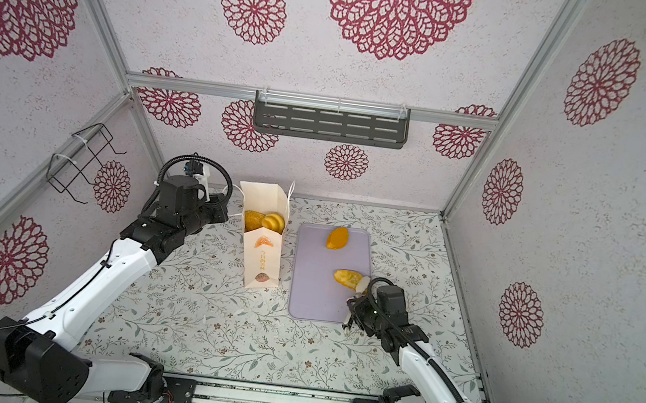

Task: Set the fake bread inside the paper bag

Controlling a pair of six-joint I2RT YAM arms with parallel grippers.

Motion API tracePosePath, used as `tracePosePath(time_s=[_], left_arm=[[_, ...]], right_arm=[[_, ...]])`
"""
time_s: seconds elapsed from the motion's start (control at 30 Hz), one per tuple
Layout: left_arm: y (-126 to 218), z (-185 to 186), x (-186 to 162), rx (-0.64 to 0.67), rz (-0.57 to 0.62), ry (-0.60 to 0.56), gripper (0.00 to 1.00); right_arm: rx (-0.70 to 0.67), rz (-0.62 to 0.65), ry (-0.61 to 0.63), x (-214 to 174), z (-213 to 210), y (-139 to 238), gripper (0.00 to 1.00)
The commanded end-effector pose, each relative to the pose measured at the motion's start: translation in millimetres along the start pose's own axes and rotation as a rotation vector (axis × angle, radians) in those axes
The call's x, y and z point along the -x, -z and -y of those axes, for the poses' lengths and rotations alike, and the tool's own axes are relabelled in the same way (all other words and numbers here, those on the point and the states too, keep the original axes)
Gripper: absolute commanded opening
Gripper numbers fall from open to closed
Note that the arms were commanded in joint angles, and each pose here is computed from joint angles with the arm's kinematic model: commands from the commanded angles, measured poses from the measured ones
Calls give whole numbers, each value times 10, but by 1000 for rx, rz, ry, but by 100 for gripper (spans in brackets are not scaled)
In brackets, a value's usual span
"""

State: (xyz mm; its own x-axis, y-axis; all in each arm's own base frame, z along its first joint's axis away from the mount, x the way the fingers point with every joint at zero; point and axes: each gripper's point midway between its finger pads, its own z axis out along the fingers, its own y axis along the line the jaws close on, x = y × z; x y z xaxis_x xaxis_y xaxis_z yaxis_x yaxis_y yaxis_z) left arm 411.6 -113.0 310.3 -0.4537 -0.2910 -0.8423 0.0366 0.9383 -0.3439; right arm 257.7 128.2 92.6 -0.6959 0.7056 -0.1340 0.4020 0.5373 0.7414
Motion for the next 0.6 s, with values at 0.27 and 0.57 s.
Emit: tracePosePath(time_s=[0.27, 0.57], left_arm=[[-2, 28, 0, -6, 2, -20, 0], [3, 35, 6, -9, 3, -18, 0]], right_arm=[[69, -35, -34, 22, -26, 28, 18], [178, 17, 53, 137, -404, 224, 13]])
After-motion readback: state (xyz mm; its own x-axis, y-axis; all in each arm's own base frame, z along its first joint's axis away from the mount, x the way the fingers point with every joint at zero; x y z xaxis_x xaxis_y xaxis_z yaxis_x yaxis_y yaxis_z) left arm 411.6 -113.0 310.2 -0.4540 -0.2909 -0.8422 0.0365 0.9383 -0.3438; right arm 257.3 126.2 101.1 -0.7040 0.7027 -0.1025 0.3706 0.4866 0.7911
